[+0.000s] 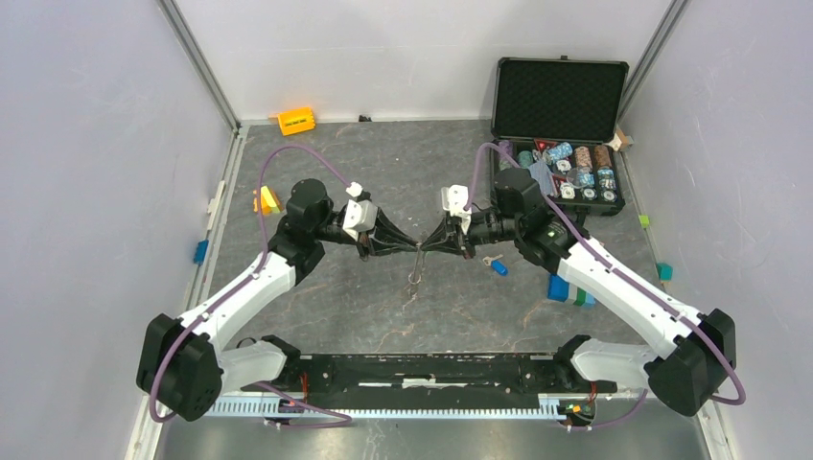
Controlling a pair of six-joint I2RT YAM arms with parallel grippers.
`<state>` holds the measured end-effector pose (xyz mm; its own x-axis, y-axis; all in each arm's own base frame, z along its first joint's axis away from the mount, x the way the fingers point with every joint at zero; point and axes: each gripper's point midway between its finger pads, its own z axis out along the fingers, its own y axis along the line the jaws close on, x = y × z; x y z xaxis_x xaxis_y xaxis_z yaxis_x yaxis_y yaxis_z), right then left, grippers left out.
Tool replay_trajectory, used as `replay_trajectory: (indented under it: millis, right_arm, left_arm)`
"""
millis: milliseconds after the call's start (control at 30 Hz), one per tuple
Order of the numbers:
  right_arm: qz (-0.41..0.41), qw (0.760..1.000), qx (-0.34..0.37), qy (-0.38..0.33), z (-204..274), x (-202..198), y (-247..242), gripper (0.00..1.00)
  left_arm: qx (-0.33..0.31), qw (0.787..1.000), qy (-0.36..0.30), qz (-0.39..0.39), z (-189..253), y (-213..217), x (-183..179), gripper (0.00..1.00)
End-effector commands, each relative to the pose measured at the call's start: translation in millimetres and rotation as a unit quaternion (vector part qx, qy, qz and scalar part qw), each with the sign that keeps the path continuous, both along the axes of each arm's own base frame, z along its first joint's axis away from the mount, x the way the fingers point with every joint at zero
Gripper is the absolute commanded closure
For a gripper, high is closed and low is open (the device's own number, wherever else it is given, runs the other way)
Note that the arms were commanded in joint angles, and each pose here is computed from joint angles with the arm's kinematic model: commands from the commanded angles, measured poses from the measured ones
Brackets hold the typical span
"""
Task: Put the keys on the keyring
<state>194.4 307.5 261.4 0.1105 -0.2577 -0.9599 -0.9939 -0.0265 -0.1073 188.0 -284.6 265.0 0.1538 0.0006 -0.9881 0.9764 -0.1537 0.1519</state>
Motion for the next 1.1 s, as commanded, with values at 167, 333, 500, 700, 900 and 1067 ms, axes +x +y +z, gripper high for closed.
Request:
replay_trajectory:
  millis: [167, 333, 500, 700, 900, 1067]
  right_arm:
    - [0.011, 1.000, 0.024, -0.012, 11.1, -0.1, 4.2, 1.00]
    - [0.007, 1.000, 0.020, -0.013, 6.4, -0.2, 2.0, 0.95]
    - [-0.015, 0.999, -0.007, -0.036, -4.0, 7.0, -6.0, 0.55]
    - [-0.029, 0.996, -0.028, -0.074, -0.8, 17.1, -11.2, 0.45]
    - [-0.026, 0.997, -0.016, -0.078, 5.3, 19.9, -5.3, 0.49]
    - [-0.015, 0.997, -0.003, -0.078, 11.6, 18.2, -1.4, 0.52]
  left_arm:
    - [-0.021, 1.000, -0.012, -0.001, 16.4, -3.2, 1.7, 0.98]
    - [-0.014, 1.000, -0.005, 0.009, 16.0, -1.4, 1.8, 0.98]
    - [0.050, 0.998, -0.006, 0.038, 3.8, 4.9, 8.4, 0.98]
    - [0.146, 0.986, -0.025, 0.075, 0.4, 12.4, 11.2, 0.98]
    - [0.237, 0.966, -0.039, 0.097, -2.7, 17.2, 10.6, 0.98]
    - [0.298, 0.945, -0.046, 0.123, -8.4, 17.6, 14.3, 0.98]
